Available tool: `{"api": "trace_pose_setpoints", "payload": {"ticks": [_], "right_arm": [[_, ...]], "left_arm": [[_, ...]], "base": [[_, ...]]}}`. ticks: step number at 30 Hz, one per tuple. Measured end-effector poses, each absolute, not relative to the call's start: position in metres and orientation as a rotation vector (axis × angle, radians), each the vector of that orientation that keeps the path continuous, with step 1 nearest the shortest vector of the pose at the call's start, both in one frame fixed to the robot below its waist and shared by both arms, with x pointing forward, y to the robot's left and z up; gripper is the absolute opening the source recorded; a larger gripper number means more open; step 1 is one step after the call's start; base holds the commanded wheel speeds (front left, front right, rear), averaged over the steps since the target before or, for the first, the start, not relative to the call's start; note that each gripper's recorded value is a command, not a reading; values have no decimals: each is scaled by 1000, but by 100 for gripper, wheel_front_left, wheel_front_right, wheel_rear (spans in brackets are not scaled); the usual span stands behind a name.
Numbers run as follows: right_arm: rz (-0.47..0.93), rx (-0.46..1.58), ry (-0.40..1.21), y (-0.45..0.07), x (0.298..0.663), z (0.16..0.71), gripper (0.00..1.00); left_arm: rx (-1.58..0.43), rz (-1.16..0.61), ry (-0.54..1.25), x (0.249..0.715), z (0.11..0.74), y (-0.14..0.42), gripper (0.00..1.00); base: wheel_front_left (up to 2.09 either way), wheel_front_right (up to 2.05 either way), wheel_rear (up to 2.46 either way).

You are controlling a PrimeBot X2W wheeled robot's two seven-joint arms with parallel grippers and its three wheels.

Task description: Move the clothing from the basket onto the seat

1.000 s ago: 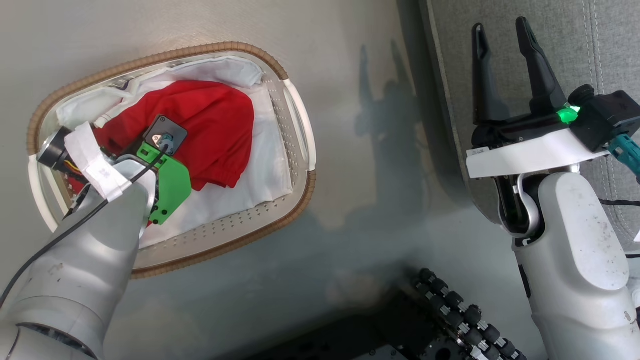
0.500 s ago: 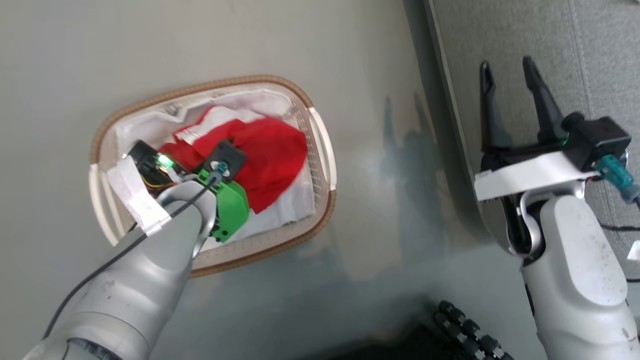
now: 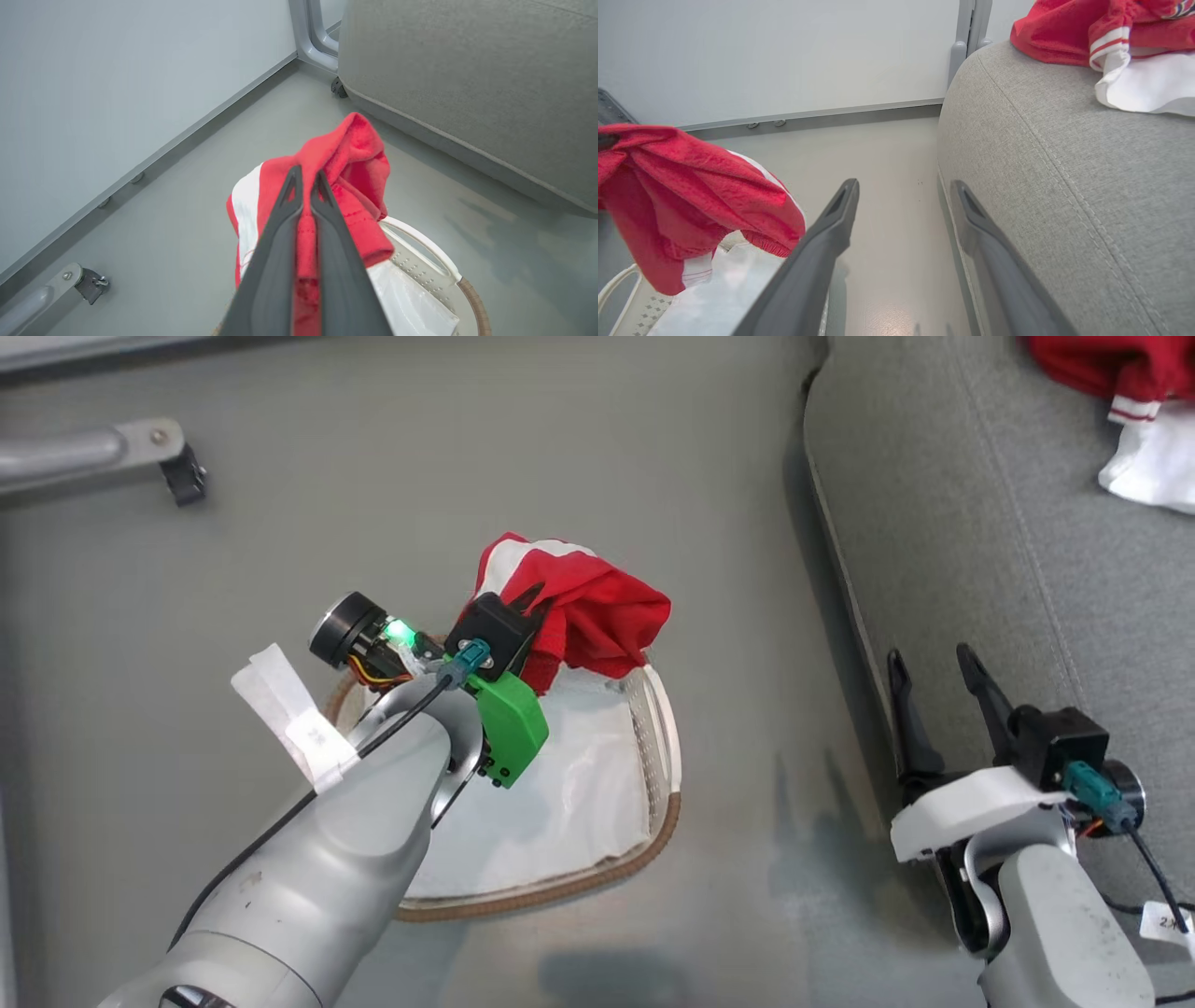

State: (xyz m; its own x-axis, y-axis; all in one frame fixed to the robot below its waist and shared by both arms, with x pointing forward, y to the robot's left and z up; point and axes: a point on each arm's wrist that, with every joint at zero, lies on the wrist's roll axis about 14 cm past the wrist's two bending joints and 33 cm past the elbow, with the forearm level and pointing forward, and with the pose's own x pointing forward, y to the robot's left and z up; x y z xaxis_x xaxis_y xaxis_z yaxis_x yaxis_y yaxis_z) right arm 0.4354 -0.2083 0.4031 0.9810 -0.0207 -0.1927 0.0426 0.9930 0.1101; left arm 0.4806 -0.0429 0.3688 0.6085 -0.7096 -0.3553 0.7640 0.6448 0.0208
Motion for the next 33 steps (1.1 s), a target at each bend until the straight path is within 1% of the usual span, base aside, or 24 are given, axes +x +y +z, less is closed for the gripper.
{"api": "trace_pose_setpoints", "payload": {"ticks": [3, 11, 17, 25, 33], "right_arm": [[-21, 121, 174, -203, 424, 415, 100], [19, 131, 84, -190, 398, 454, 100], [52, 118, -24, -182, 392, 494, 100], [102, 99, -124, -168, 387, 530, 100], [234, 55, -227, -126, 398, 569, 100]], "left_arm": [[171, -850, 252, 481, 411, -46, 0], [101, -875, 80, 458, 523, -59, 0], [114, -859, -58, 447, 595, -49, 0], [118, -838, -172, 435, 652, -39, 0], [108, -820, -197, 434, 664, -33, 0]], "base": [[0, 0, 0], [0, 0, 0], [0, 0, 0], [0, 0, 0], [0, 0, 0]]}}
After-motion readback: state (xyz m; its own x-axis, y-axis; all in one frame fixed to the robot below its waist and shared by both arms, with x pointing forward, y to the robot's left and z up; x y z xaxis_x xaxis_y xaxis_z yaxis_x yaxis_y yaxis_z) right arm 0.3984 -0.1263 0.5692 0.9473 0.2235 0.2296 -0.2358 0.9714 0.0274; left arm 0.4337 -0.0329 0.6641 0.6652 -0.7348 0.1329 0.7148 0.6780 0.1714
